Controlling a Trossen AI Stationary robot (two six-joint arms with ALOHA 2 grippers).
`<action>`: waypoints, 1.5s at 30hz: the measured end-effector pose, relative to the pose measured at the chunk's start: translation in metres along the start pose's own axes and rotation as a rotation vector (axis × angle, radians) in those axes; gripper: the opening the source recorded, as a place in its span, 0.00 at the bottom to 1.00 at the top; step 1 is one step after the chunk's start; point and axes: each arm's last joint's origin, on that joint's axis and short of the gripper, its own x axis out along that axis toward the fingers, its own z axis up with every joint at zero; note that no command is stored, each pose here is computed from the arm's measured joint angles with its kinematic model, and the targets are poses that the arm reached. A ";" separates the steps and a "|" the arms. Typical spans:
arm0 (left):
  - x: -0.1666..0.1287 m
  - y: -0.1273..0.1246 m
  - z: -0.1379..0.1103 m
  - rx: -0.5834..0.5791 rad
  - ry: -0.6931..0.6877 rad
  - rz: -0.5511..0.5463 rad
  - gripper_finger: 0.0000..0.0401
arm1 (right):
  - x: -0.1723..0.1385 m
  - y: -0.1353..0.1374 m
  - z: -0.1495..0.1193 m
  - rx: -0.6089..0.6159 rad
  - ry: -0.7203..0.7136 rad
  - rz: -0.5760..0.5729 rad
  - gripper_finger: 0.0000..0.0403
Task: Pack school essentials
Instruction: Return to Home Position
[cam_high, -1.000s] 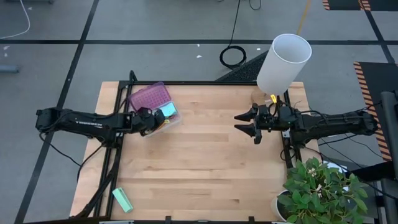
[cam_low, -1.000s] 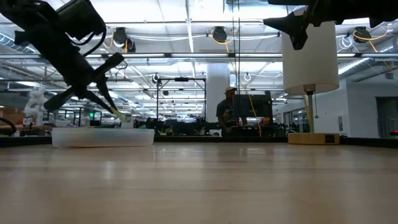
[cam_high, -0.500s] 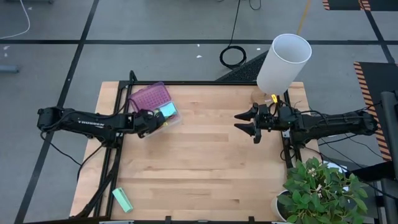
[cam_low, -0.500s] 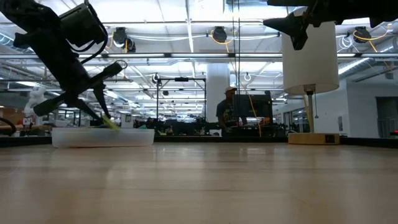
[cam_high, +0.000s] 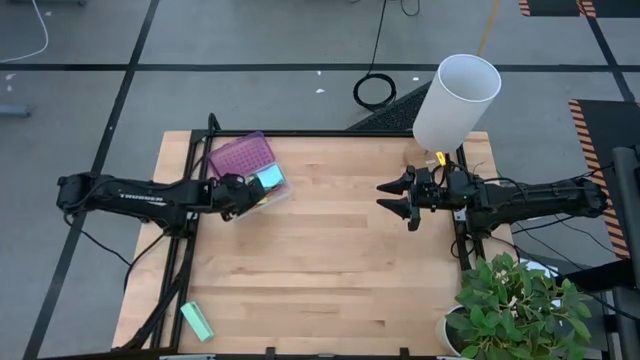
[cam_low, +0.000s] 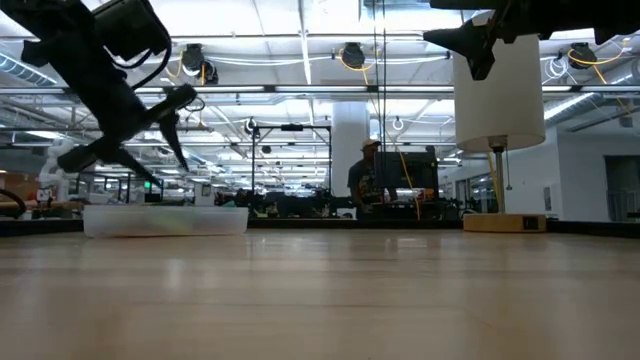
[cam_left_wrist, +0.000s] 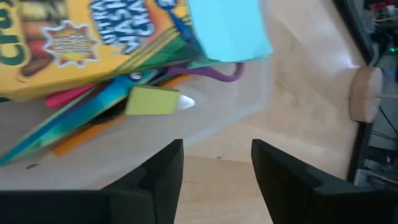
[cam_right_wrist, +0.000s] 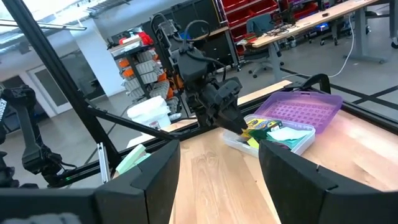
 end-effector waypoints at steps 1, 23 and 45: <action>-0.002 -0.002 0.000 0.009 0.001 -0.011 0.48 | 0.000 0.000 0.000 0.000 0.000 0.000 0.53; -0.102 -0.125 0.009 1.000 -0.227 -0.452 0.31 | 0.000 0.000 0.000 -0.018 -0.001 -0.002 0.53; -0.120 -0.140 -0.002 1.407 -0.330 -0.674 0.02 | -0.001 0.004 0.004 -0.115 -0.040 0.026 0.02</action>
